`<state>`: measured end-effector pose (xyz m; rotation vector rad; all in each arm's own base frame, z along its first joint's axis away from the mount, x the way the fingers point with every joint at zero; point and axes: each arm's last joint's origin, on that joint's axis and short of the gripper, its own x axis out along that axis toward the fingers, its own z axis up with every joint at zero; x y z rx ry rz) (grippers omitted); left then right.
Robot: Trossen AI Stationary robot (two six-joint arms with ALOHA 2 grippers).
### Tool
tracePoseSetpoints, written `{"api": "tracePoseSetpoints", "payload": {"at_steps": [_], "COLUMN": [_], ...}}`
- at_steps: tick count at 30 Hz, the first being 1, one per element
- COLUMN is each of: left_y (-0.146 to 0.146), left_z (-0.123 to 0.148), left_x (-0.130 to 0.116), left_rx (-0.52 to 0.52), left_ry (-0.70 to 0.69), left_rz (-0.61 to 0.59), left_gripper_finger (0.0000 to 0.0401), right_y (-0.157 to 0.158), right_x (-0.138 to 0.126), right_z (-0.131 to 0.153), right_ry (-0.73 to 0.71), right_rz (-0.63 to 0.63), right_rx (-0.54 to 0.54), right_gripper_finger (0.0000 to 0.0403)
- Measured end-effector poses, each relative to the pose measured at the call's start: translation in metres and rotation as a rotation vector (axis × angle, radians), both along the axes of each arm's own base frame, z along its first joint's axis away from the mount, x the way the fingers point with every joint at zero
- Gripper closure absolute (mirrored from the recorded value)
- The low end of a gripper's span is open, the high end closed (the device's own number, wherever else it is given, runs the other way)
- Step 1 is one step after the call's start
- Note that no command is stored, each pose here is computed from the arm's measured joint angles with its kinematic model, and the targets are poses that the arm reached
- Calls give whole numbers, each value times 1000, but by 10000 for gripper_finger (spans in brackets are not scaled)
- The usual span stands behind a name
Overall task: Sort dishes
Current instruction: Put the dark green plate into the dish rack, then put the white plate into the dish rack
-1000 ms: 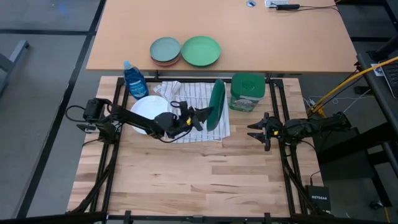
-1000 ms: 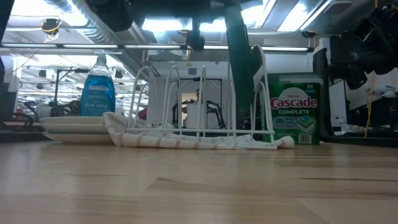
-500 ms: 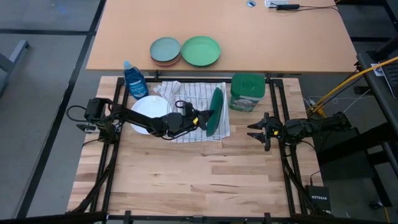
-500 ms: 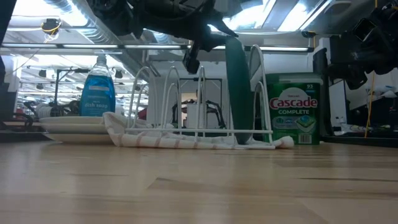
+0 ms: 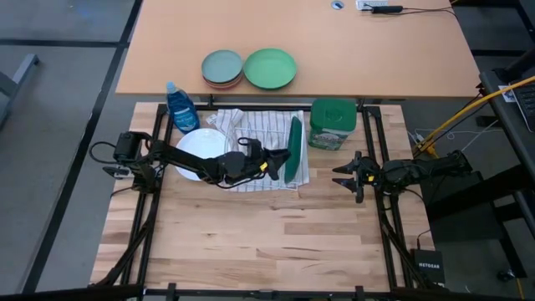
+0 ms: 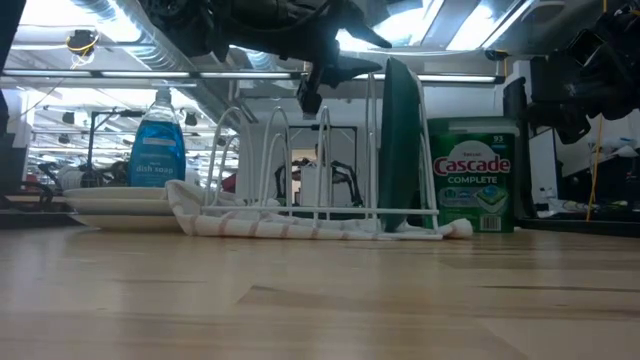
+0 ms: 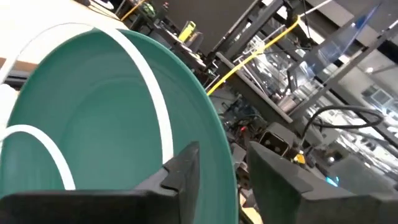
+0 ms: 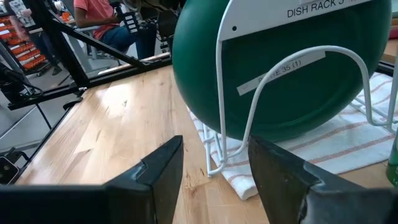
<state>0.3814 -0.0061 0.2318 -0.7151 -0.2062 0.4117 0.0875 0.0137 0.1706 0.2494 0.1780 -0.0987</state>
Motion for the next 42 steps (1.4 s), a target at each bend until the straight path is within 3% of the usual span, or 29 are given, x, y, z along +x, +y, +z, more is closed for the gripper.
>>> {"api": "tracePoseSetpoints", "payload": {"at_steps": [10, 15, 21, 26, 29, 35, 37, 42], "left_y": [-5, -5, -4, -8, -15, -34, -41, -58], "left_z": [0, 4, 24, 46, 59, 70, 68, 48], "left_x": [2, 0, -9, -26, -42, -90, -107, -137], "left_rx": [164, 169, 183, 265, 329, 419, 393, 215], "left_ry": [60, 55, 42, 120, 207, 510, 622, 881], "left_rz": [-165, -167, -166, -178, -211, -342, -393, -444], "left_gripper_finger": [259, 259, 260, 260, 260, 260, 260, 260], "right_y": [0, 0, 0, 0, 0, 0, 0, 0], "right_x": [0, 0, 0, 0, 0, 0, 0, 0], "right_z": [0, 0, 0, 0, 0, 0, 0, 0], "right_ry": [0, 0, 1, 2, 3, 5, 5, 5], "right_rz": [0, 0, 10, 11, 11, 11, 11, 11], "right_rx": [0, 0, 2, 3, 2, 2, 2, 2], "right_gripper_finger": [217, 217, 217, 217, 217, 217, 217, 217]}}
